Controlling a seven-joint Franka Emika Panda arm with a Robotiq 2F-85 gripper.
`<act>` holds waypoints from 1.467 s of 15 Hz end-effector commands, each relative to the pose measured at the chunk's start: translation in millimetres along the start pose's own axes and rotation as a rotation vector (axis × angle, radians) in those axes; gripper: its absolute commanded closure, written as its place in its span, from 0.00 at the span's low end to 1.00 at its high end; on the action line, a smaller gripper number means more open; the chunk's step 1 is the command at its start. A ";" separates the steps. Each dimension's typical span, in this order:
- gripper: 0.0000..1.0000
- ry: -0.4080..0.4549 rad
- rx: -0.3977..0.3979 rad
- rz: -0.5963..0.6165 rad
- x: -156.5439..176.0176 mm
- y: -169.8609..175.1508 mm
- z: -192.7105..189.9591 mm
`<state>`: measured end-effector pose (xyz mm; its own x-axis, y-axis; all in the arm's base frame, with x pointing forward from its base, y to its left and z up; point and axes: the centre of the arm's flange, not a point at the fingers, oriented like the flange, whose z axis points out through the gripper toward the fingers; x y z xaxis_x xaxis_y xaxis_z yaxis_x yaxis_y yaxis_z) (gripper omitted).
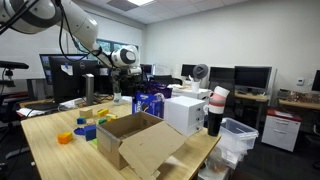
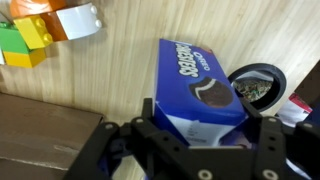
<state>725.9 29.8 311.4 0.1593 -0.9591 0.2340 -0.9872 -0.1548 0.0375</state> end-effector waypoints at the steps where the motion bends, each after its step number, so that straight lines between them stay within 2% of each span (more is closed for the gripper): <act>1: 0.49 -0.036 -0.015 -0.028 1.0 1.1 -4.8; 4: 0.57 -0.036 -0.014 -0.020 1.2 6.0 -11.5; 10: 0.90 -0.005 0.017 -0.009 1.3 19.9 -42.6; 12: 0.94 0.001 0.028 -0.007 0.0 24.2 -54.0; 14: 0.96 0.013 0.038 -0.008 -3.2 30.4 -67.4; 17: 0.94 0.037 0.048 -0.016 -8.5 41.1 -86.3; 18: 0.89 0.046 0.050 -0.016 -10.2 45.6 -91.9; 19: 0.77 0.055 0.052 -0.017 -11.4 49.7 -97.3; 20: 0.77 0.064 0.054 -0.017 -11.8 54.6 -102.0; 21: 0.72 0.072 0.053 -0.014 -11.7 58.6 -106.5; 22: 0.82 0.080 0.051 -0.009 -11.2 63.9 -110.2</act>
<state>696.7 58.0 400.4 0.1851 -0.9421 0.2797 -0.9804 -0.1966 -0.0134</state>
